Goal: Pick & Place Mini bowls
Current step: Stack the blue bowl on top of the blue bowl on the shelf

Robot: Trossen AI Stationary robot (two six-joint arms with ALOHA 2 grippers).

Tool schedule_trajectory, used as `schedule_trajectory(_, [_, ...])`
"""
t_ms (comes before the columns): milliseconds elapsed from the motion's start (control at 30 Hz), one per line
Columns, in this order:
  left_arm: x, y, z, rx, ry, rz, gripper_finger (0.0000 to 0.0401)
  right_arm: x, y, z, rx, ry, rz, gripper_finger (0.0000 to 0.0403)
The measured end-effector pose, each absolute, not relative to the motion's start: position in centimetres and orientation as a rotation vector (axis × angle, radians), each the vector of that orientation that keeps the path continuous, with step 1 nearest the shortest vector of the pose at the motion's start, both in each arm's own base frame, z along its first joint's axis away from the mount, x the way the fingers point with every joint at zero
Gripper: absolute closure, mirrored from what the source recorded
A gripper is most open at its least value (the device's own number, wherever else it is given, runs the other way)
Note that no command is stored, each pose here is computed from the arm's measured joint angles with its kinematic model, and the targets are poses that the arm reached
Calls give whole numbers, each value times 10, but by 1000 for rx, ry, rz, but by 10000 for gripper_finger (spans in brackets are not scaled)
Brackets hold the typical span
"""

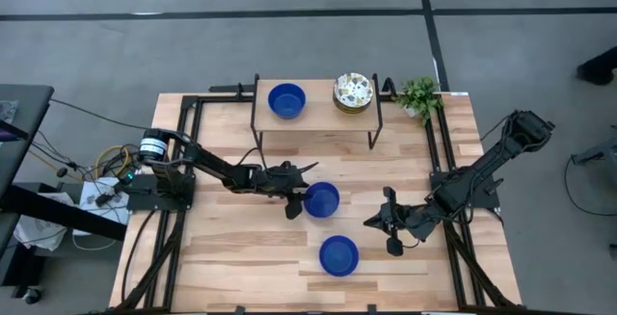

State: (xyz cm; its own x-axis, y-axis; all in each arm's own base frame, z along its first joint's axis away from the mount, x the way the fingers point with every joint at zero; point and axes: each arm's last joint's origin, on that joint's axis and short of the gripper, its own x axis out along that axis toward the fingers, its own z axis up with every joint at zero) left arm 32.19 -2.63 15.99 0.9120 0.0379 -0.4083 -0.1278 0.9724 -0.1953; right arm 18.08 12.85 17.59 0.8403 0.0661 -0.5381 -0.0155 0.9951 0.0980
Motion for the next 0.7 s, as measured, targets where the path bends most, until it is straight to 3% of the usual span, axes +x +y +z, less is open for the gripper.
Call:
schedule_trajectory(300, [322,-32,160,-247,434,-46,249,181,129,176,91,572,43,402])
schedule_trajectory(700, [323,-31,162,-254,414,-56,390,181,129,176,91,572,43,402])
